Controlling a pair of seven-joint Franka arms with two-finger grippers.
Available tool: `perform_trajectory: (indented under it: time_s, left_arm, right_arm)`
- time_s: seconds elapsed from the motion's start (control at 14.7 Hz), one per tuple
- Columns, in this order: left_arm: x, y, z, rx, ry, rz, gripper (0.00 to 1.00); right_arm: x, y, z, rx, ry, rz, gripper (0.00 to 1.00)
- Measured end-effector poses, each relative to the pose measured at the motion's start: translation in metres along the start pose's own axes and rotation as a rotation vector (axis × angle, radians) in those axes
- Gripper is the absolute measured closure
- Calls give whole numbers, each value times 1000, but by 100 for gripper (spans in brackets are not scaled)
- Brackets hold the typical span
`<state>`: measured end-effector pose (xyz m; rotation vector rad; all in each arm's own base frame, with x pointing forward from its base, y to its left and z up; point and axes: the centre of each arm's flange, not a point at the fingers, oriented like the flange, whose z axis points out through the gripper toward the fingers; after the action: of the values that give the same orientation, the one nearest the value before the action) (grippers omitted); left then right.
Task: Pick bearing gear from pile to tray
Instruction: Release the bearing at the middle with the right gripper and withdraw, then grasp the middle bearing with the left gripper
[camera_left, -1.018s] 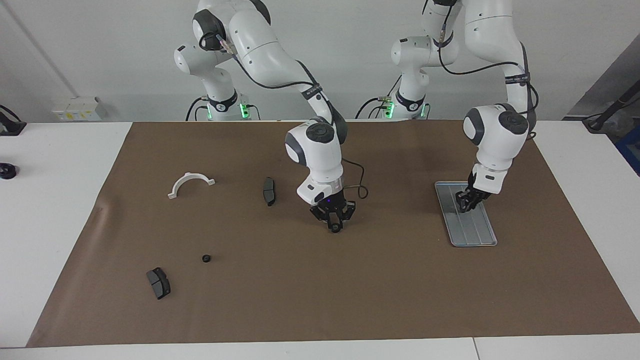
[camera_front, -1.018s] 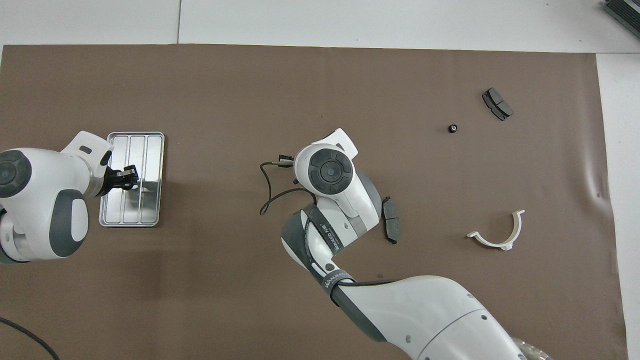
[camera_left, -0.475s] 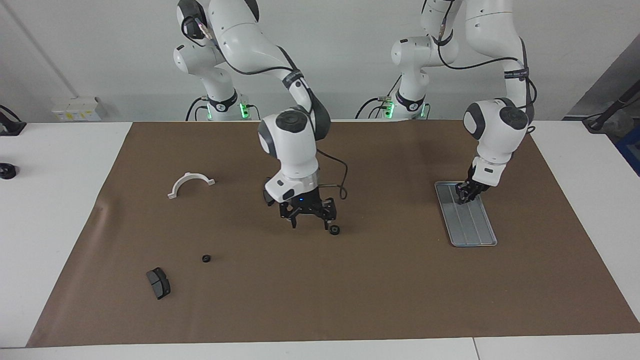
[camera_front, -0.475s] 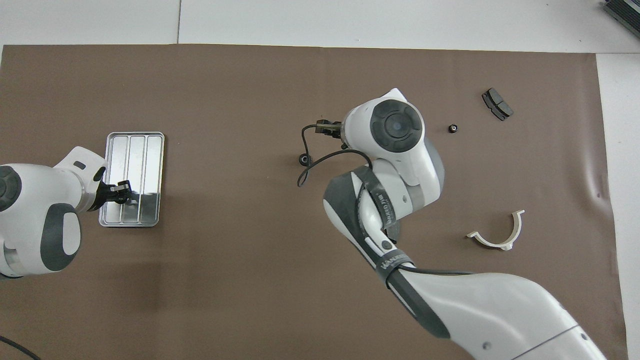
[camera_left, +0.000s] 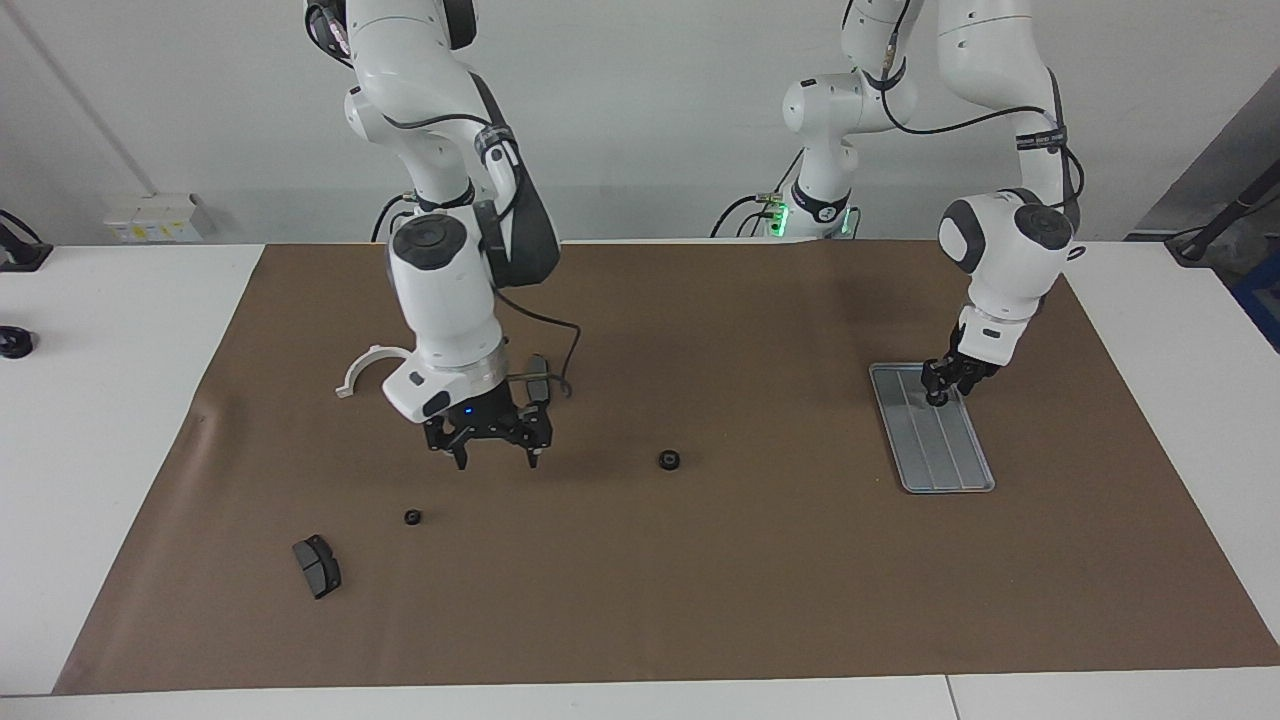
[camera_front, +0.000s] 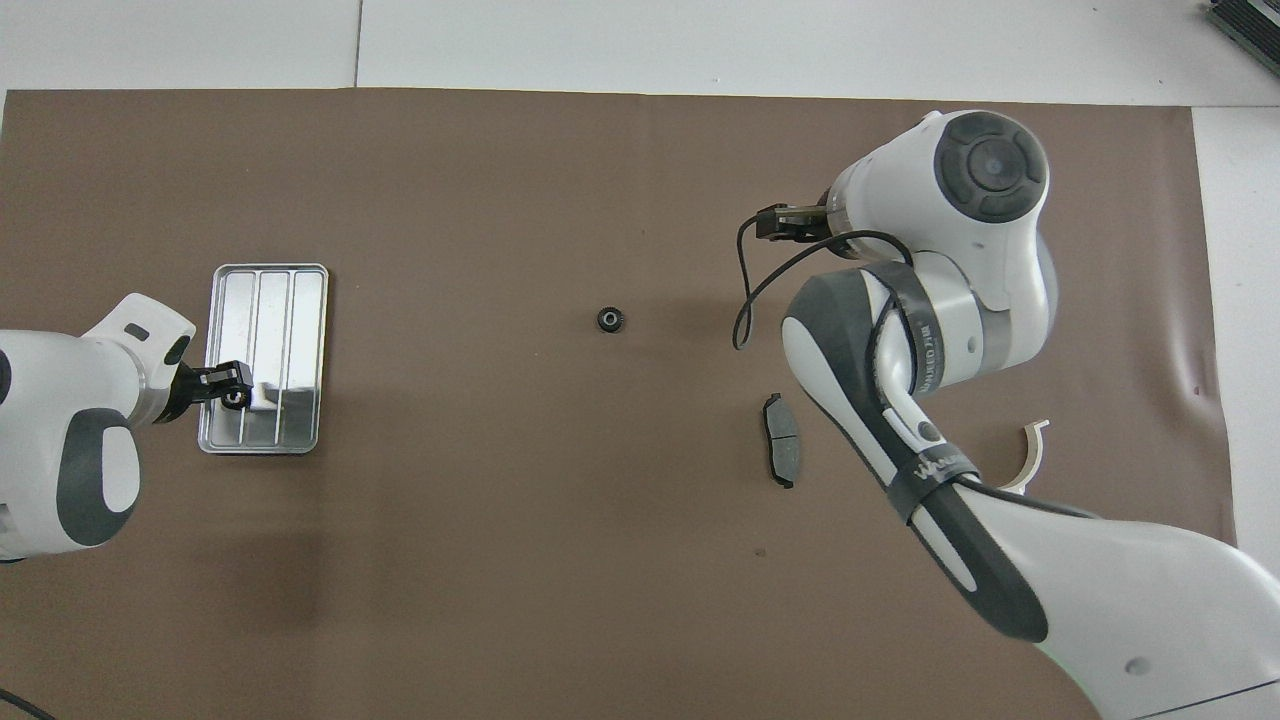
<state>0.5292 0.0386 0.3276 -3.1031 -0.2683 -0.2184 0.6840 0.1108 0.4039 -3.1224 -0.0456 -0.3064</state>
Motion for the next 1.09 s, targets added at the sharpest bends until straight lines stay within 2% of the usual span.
perform_trajectory:
  time_s: [0.07, 0.2, 0.47, 0.68, 0.95, 1.02, 1.09]
  left_arm:
    - [4, 4, -7, -3, 15, 8, 1]
    - [16, 27, -25, -15, 58, 48, 0]
    - [24, 111, -58, -53, 128, 182, 7]
    - [22, 176, -72, -77, 123, 220, 10]
    - [28, 275, -86, -102, 107, 196, 14]
    - [27, 299, -80, -101, 98, 202, 14]
    - [24, 322, -72, -96, 91, 210, 16]
  right_arm:
    - [1, 17, 8, -7, -12, -4, 0]
    - [0, 47, 34, -22, -49, -12, 0]
    - [-5, 57, 82, -33, -88, -21, 0]
    - [-12, 55, 95, -32, -94, -24, 3]
    - [-16, 56, 101, -33, -100, -25, 43]
    - [-17, 56, 102, -33, -98, -27, 44]
    - [-18, 57, 103, -33, -97, -29, 50]
